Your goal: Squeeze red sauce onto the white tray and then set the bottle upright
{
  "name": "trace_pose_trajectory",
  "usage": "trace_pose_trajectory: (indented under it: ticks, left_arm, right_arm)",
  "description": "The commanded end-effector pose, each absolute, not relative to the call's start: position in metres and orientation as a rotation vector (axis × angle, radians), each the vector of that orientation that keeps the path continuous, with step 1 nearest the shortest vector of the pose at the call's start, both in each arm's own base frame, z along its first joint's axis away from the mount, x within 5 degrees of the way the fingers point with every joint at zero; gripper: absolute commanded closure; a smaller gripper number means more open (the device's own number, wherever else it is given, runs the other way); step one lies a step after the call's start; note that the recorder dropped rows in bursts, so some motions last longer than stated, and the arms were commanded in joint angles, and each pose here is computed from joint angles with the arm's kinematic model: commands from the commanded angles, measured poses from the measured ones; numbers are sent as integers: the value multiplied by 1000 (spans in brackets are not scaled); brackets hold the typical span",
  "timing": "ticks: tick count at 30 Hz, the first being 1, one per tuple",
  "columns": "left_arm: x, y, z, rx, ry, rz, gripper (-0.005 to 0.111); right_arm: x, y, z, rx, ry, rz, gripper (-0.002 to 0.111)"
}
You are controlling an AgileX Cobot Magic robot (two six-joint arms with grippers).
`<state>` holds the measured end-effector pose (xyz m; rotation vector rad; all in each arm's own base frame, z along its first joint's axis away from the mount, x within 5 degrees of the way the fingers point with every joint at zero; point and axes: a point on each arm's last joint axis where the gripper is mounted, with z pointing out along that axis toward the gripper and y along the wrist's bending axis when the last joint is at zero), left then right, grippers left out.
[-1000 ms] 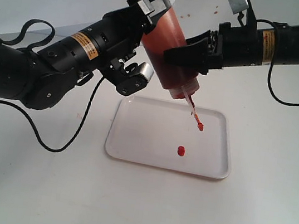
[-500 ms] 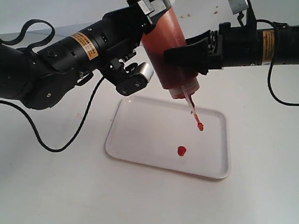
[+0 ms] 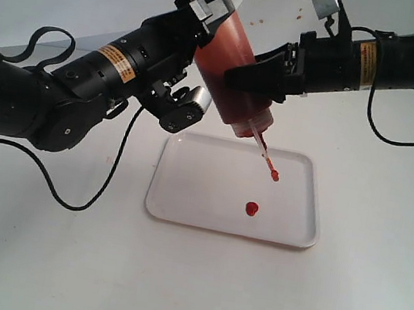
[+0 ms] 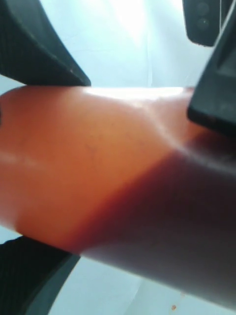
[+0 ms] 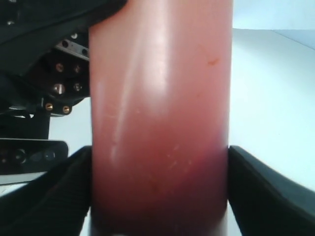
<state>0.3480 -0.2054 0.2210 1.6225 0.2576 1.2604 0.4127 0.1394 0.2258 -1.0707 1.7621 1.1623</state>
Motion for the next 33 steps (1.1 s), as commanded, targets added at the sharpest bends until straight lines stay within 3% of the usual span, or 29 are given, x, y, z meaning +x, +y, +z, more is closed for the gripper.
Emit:
trace_pose_trajectory:
  ticks: [1,3,7,9,24,33]
  left_arm:
    - [348,-204,240,1479,278,1296,107]
    - [348,-204,240,1484,278,1294,107]
    - [348,-204,239,1491,284,1292,107]
    - [349,-202,237,1507,314,1286,107]
    - [352,-195,231,1480,477,1252,107]
    - [343,-177,212,1310,806,1062,107]
  right_arm:
    - [417,136,221,-1023,1827,1099,81]
    - [417,136,222,-1024,1827,1105,63]
    - [415,137,222,-1039,1815,1126,15]
    - [414,137,224,-1050,1804,1139,7]
    - [408,91,279,-993,1724,1005,5]
    - [408,43,298,-896,1725,895,5]
